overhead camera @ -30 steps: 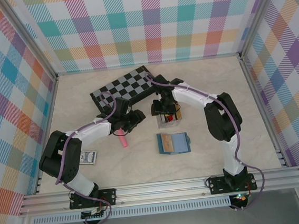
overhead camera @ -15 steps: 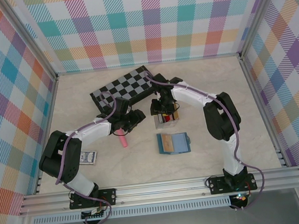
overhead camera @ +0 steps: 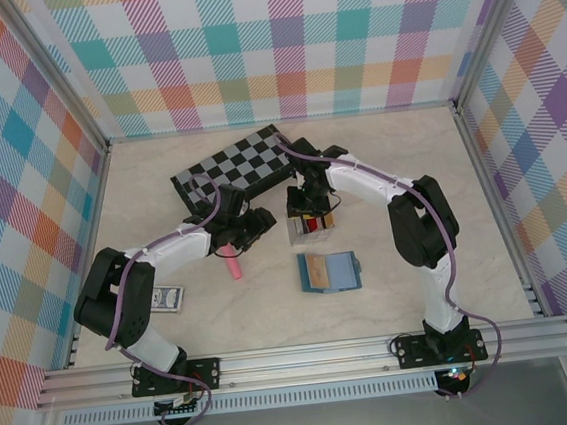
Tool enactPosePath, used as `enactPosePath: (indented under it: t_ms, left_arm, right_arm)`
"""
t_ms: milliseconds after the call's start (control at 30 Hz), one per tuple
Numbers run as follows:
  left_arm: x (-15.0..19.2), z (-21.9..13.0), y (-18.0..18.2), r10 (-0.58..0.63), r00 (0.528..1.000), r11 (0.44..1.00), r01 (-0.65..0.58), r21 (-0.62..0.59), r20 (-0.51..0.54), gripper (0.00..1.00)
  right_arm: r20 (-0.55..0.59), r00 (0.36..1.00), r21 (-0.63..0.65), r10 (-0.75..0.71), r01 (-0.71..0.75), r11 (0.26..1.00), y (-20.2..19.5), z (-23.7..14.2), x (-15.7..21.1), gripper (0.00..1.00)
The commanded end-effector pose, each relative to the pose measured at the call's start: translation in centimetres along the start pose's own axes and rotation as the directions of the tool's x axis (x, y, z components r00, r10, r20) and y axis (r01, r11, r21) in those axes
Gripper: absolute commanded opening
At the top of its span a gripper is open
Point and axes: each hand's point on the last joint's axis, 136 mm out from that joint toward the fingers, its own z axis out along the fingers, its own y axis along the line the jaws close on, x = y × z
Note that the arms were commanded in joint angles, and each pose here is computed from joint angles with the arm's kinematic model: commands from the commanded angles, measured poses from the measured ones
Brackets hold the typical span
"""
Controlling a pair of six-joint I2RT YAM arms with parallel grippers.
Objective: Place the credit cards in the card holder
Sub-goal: Pick up the credit card from the storage box.
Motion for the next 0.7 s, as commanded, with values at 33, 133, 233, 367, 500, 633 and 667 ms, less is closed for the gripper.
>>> enactPosePath:
  t_ms: [33, 133, 233, 367, 500, 633, 667]
  left_arm:
    - [-0.8, -0.2, -0.7, -0.007, 1.000, 1.000, 0.007, 0.016, 0.000, 0.59]
    - [-0.7, -0.1, -0.7, -0.007, 1.000, 1.000, 0.007, 0.015, -0.003, 0.59]
    - [-0.7, -0.1, -0.8, -0.007, 1.000, 1.000, 0.007, 0.017, -0.006, 0.59]
    - [-0.7, 0.0, -0.8, -0.006, 1.000, 1.000, 0.006, 0.019, -0.009, 0.59]
    - [-0.7, 0.0, -0.8, -0.008, 1.000, 1.000, 0.008, 0.018, -0.009, 0.59]
    - [-0.6, 0.0, -0.8, -0.008, 1.000, 1.000, 0.008, 0.017, -0.009, 0.59]
    - [-0.6, -0.1, -0.8, -0.006, 1.000, 1.000, 0.006, 0.017, -0.008, 0.59]
  right_arm:
    - [0.023, 1.000, -0.056, -0.017, 0.018, 0.998, 1.5, -2.0, 0.1, 0.23]
    - [0.022, 1.000, -0.071, -0.019, 0.021, 0.997, 1.8, -2.2, 0.2, 0.19]
    - [0.025, 1.000, -0.084, -0.018, 0.020, 0.996, 1.8, -2.6, 0.2, 0.19]
    - [0.023, 1.000, -0.100, -0.015, 0.017, 0.995, 1.8, -2.6, 0.3, 0.16]
    - [0.015, 1.000, -0.098, -0.006, 0.008, 0.995, 1.6, -2.4, 0.4, 0.12]
    - [0.021, 1.000, -0.067, 0.002, -0.001, 0.998, 0.9, -2.2, 0.3, 0.09]
    - [0.025, 1.000, -0.060, 0.002, 0.000, 0.998, 0.8, -2.2, 0.2, 0.08]
